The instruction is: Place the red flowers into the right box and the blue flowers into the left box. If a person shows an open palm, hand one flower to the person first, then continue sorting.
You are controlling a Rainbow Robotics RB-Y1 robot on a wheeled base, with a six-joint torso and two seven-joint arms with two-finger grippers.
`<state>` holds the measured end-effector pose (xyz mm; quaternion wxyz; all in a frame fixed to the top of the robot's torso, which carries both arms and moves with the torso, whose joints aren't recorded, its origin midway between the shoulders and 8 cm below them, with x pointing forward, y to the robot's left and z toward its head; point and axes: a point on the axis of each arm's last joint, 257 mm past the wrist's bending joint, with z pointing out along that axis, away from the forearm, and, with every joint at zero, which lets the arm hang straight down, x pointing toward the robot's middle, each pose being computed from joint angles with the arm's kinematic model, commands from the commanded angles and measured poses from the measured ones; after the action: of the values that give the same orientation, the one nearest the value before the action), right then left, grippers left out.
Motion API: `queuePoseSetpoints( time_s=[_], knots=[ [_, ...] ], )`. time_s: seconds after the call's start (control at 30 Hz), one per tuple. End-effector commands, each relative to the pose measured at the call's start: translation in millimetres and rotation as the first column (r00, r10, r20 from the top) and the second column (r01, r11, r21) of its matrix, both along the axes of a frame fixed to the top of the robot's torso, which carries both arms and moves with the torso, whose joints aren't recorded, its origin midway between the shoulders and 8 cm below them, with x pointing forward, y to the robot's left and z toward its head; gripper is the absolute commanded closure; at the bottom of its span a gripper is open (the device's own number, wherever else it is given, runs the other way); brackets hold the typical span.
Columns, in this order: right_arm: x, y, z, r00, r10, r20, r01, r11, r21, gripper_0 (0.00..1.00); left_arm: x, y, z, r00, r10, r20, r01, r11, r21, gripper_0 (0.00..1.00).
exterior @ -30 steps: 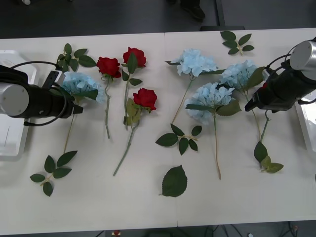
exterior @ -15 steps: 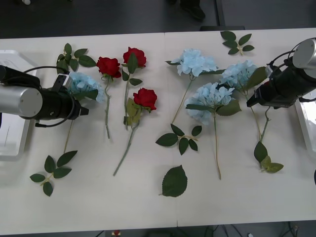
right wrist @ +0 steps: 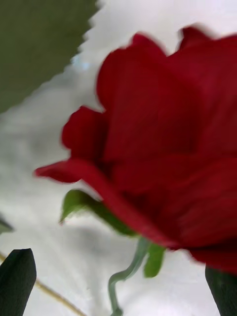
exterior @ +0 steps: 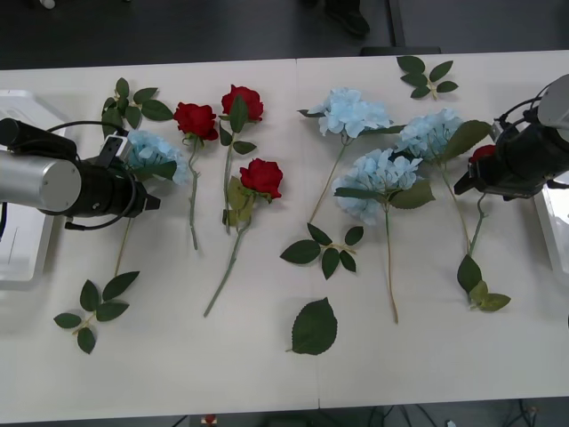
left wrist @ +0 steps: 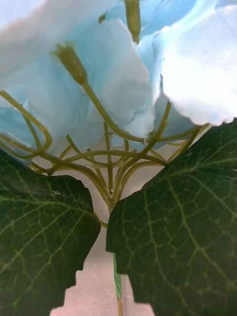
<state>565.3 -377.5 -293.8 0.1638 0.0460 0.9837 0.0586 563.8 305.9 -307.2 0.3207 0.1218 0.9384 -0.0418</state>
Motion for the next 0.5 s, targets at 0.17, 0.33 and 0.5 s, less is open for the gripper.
queuePoseSetpoints(
  time_s=[0.17,0.33,0.5],
  knots=[
    [23.7,0.6,22.7,0.997,0.03,0.069,-0.027,0.999,-0.035,0.0,16.6,-16.4,16.7,0.997,-0.053,0.047,0.052,0.998,0.028,0.19],
    [21.2,0.7,20.8,0.997,0.047,0.058,-0.044,0.998,-0.047,0.08,16.6,-15.4,16.2,0.997,-0.058,0.048,0.056,0.998,0.038,0.56],
    [20.7,1.1,18.2,0.997,0.061,0.053,-0.057,0.996,-0.063,0.29,15.6,-15.8,13.2,0.997,-0.063,0.045,0.061,0.997,0.049,0.56]
  ],
)
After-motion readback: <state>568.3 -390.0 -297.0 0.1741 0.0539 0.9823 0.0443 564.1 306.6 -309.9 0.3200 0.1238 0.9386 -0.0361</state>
